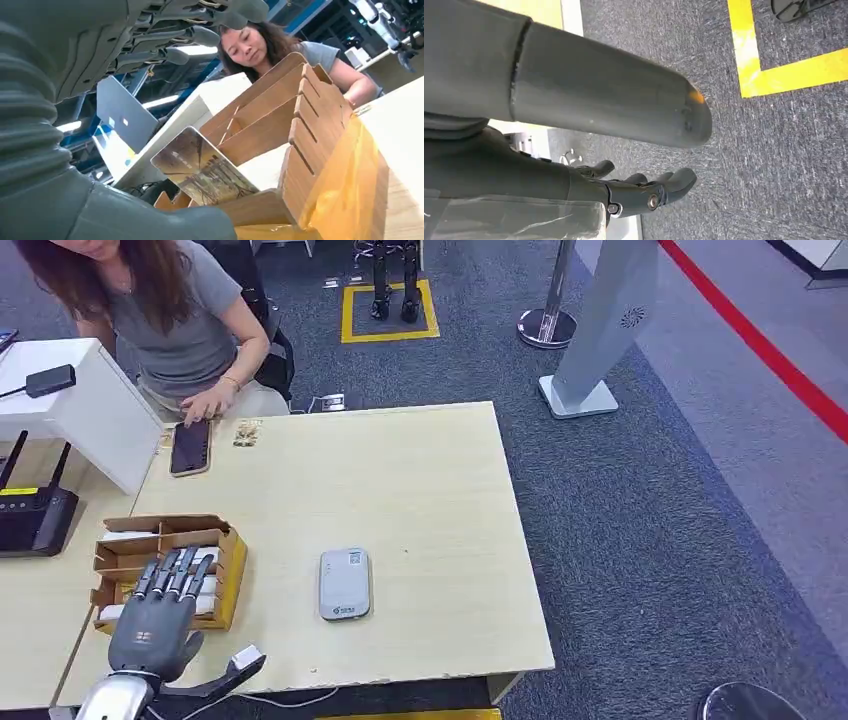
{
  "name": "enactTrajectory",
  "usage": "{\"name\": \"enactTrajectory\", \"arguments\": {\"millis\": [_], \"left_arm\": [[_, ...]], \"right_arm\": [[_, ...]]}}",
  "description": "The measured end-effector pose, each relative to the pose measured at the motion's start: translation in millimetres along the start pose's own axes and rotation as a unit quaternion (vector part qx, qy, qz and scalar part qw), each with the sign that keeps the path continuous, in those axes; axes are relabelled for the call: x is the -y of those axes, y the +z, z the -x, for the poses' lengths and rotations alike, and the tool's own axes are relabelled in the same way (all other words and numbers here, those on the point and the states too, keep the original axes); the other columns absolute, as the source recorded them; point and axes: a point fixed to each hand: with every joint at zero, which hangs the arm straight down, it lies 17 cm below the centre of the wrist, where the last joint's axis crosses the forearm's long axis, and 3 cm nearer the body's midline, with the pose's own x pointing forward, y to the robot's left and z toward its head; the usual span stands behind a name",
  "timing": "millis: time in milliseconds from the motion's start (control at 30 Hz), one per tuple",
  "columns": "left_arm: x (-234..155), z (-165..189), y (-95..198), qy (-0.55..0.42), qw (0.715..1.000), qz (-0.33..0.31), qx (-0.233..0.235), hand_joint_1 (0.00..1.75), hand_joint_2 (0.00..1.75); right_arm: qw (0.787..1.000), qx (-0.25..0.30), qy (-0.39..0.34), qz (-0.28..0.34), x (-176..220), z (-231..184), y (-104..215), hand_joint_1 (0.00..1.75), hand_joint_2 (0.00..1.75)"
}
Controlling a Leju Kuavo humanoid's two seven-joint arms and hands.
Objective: Pass the card to the sensor for recognition and then transmit it.
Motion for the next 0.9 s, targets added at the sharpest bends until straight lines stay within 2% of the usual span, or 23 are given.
{"name": "enactTrajectory", "arguments": {"millis": [900], "left_arm": [[7.5, -0.2, 8.9, -0.01, 0.999, 0.011, -0.04, 0.0, 1.75]], "right_arm": [[1.0, 0.014, 0.024, 0.006, 5.6, -4.3, -1.1, 0.0, 0.0]]}}
